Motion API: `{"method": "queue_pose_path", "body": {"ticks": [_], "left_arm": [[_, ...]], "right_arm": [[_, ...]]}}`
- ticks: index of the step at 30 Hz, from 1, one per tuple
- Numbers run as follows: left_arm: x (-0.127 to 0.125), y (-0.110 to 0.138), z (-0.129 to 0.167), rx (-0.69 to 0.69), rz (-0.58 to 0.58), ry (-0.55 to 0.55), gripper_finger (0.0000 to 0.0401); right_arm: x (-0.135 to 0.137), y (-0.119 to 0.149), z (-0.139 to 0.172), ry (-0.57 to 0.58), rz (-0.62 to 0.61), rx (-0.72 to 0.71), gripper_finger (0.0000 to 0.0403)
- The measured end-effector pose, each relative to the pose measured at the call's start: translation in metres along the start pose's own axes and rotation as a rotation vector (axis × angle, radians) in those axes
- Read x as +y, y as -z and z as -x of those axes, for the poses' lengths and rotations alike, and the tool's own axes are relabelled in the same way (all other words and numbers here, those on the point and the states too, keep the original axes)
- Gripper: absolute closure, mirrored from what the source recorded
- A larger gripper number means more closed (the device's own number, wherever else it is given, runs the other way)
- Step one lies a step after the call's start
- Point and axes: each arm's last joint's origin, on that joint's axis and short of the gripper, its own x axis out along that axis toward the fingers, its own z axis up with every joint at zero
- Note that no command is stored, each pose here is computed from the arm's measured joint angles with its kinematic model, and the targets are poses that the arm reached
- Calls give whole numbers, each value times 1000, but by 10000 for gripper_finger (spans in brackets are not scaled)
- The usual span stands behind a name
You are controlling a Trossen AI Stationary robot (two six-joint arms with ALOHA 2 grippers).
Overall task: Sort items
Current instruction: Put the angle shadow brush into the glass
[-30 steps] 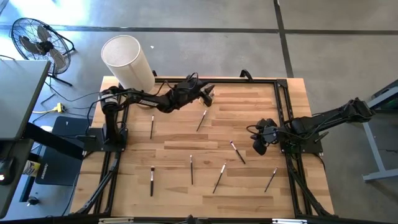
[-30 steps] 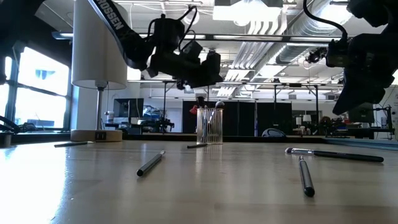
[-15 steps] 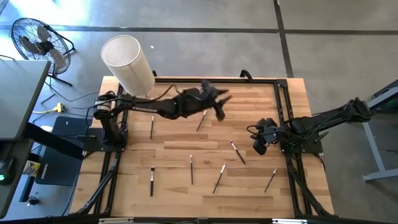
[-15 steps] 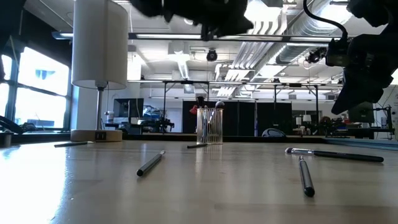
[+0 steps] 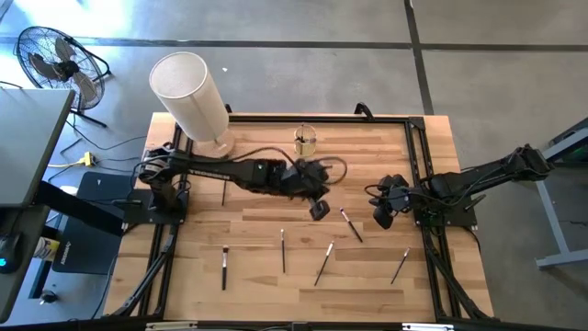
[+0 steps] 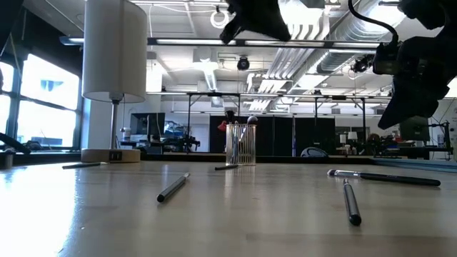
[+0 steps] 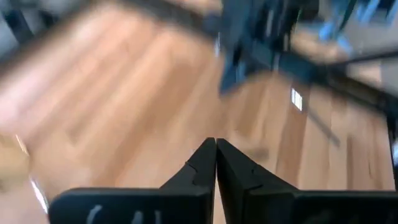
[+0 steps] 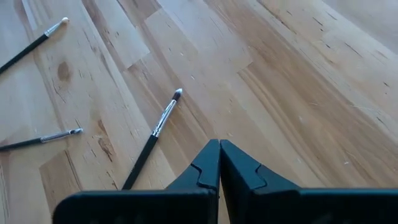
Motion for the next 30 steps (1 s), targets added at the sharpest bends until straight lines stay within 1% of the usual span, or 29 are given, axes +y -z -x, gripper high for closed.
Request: {"method": "queue_pose_path", "body": {"ticks": [2, 6, 8, 10, 12, 15, 18, 20, 22, 24, 27, 30], "left_arm": [[-5, 7, 0, 36, 6, 5, 395], [-20, 14, 7, 31, -79, 15, 399], [-20, 26, 4, 64, -100, 12, 400], [-14, 43, 4, 111, -109, -4, 400], [-6, 59, 6, 116, -80, -1, 400], [7, 92, 9, 129, -27, 47, 400], [17, 124, 12, 112, 34, 114, 401], [26, 144, 20, 128, 69, 140, 401], [32, 154, 25, 111, 107, 181, 401], [38, 165, 28, 133, 125, 204, 401], [44, 172, 34, 173, 113, 234, 401], [43, 171, 36, 166, 74, 270, 401]], "right_arm": [[1, 0, 0, -13, -18, 3, 397], [3, 1, 0, -69, -97, 58, 401], [4, 2, 0, -101, -154, 103, 402], [6, 4, 1, -122, -202, 128, 402], [10, 4, 3, -134, -241, 129, 402], [20, -1, 6, -133, -308, 115, 402], [36, -10, 6, -120, -336, 140, 402], [49, -15, 3, -85, -349, 180, 402], [63, -20, 1, -48, -378, 239, 402], [76, -23, -5, 14, -430, 309, 402], [92, -16, -12, 118, -523, 365, 402], [103, -3, -13, 185, -657, 372, 402]]}}
